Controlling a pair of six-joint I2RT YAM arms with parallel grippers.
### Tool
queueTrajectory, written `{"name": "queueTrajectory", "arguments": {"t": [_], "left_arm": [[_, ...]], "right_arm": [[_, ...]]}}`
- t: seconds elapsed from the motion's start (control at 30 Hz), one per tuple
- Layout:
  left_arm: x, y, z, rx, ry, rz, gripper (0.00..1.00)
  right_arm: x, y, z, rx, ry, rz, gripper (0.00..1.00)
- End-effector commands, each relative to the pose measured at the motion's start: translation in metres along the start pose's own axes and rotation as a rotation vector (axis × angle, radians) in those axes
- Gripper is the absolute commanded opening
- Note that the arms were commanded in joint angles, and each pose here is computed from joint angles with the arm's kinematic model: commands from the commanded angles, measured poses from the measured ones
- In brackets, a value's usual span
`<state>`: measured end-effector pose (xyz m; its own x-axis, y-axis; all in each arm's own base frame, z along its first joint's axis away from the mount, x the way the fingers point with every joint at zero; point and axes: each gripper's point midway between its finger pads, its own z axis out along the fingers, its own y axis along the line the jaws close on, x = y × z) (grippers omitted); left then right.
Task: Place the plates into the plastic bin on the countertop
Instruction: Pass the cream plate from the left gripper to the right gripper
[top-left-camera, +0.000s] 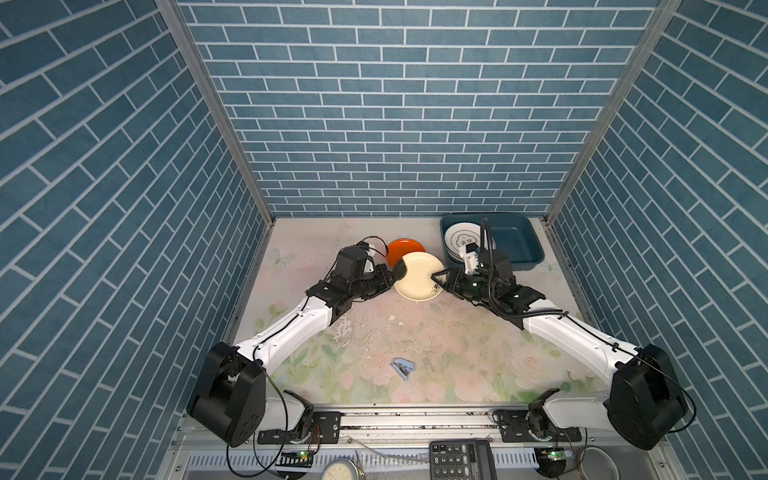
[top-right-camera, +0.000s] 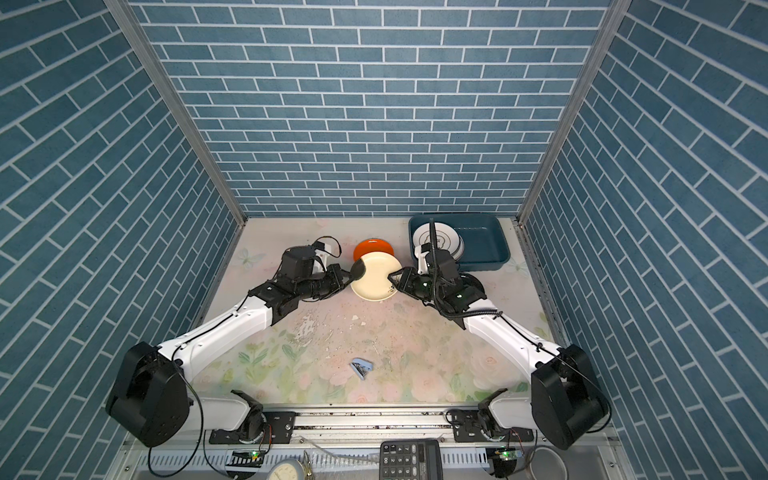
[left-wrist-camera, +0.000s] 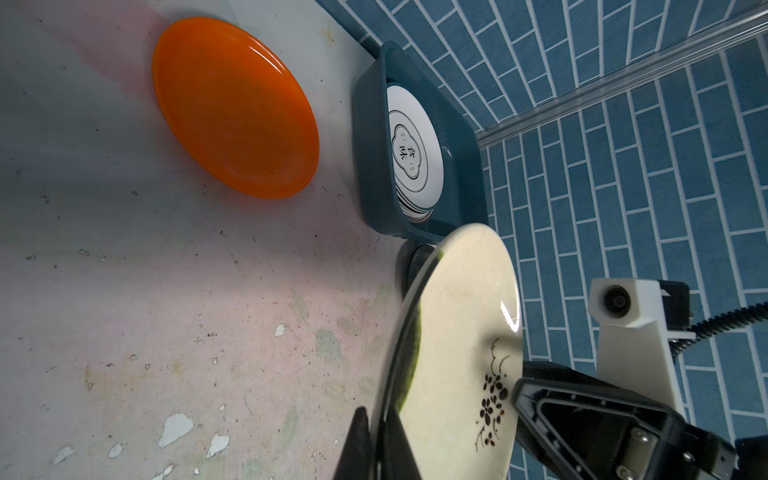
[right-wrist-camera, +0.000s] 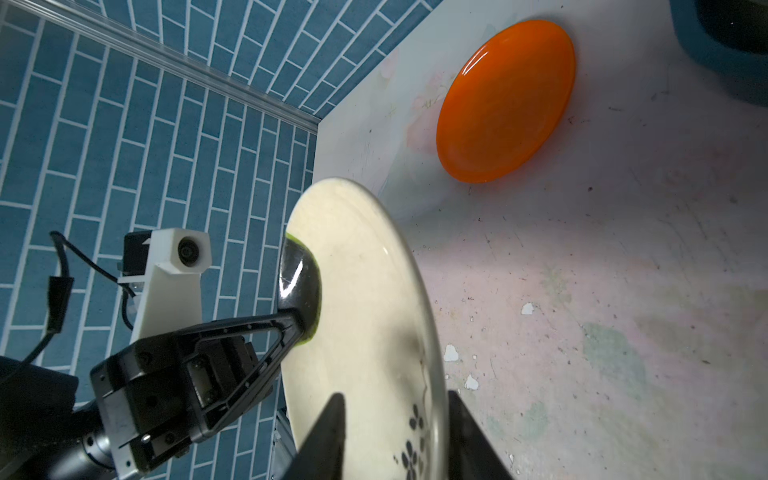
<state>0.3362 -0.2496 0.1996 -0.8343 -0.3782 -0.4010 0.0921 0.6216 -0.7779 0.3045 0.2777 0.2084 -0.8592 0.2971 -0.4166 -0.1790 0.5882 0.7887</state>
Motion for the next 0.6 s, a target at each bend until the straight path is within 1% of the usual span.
{"name": "queueTrajectory", "arguments": {"t": [0.0,0.07,0.13,0.17,0.2,0.27,0.3,0.33,0.4,0.43,0.57], "left_arm": [[-0.008,-0.017,-0.002,0.042,-0.016,0.027,0.0],[-0.007,-0.015,-0.001,0.038,-0.015,0.027,0.0],[-0.006,-0.015,-0.001,0.043,-0.011,0.026,0.0],[-0.006,-0.015,0.0,0.044,-0.009,0.027,0.05],[-0.006,-0.016,-0.001,0.048,-0.01,0.03,0.19],[-0.006,-0.017,-0.002,0.046,-0.011,0.04,0.55],[-0.006,-0.016,-0.003,0.041,-0.011,0.045,0.68],[-0.007,-0.015,-0.004,0.03,-0.015,0.049,0.78],[-0.008,-0.012,-0.008,0.0,-0.023,0.063,0.95],[-0.009,-0.009,-0.009,-0.016,-0.028,0.066,0.99],[-0.012,-0.005,-0.01,-0.027,-0.037,0.066,0.99]], "right_arm": [[-0.006,0.008,-0.002,0.003,-0.013,-0.027,0.27],[-0.006,0.006,-0.002,0.008,-0.015,-0.026,0.12],[-0.007,0.008,-0.002,0.006,-0.016,-0.029,0.01],[-0.007,0.008,-0.002,0.007,-0.014,-0.028,0.0],[-0.007,0.008,-0.002,0.009,-0.014,-0.029,0.0],[-0.008,0.006,-0.004,0.023,-0.022,-0.03,0.0],[-0.009,0.005,-0.006,0.032,-0.028,-0.031,0.0],[-0.01,0.003,-0.007,0.043,-0.035,-0.034,0.0],[-0.012,-0.001,-0.009,0.06,-0.041,-0.049,0.0],[-0.013,-0.003,-0.01,0.07,-0.044,-0.056,0.0],[-0.018,-0.014,-0.016,0.108,-0.056,-0.043,0.0]]}}
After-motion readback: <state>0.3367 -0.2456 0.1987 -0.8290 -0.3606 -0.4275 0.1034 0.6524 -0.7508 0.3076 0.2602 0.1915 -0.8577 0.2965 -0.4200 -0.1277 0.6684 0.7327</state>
